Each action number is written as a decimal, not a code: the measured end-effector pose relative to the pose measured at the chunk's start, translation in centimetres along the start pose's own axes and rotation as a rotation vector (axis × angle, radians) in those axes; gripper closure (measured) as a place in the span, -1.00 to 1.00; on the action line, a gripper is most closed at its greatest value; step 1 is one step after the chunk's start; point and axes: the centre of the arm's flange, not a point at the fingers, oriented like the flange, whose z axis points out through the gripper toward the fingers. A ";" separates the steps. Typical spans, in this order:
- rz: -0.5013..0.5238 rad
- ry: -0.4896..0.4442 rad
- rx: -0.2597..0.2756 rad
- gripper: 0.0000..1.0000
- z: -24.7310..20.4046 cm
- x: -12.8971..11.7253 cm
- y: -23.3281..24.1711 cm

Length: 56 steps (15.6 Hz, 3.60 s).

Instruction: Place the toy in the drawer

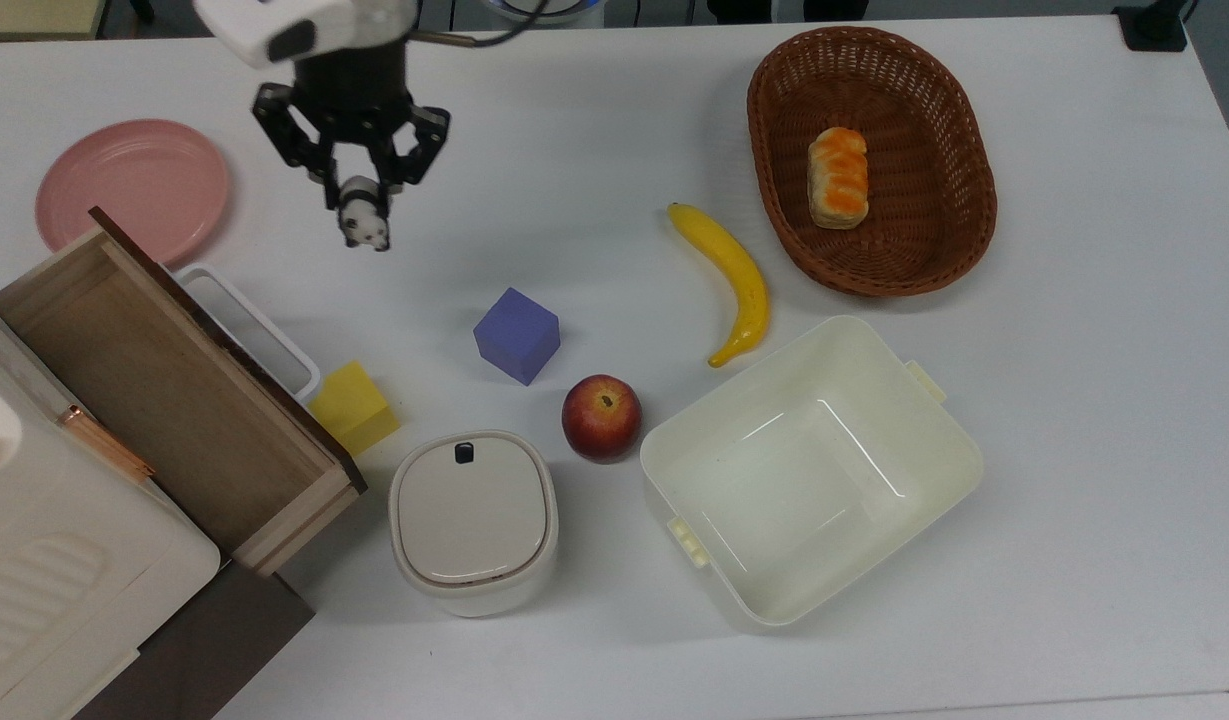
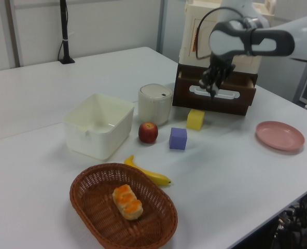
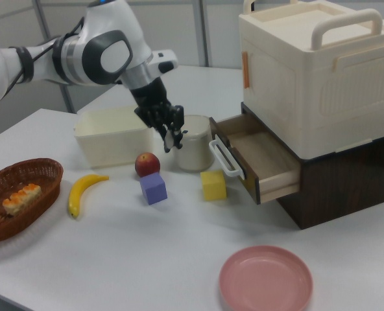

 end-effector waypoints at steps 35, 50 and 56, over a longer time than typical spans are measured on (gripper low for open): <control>0.416 0.173 0.053 0.22 8.0 3.2 18.4; 0.368 0.175 0.078 -0.73 6.6 4.3 15.0; 0.202 0.087 0.207 -0.76 -3.5 4.0 3.9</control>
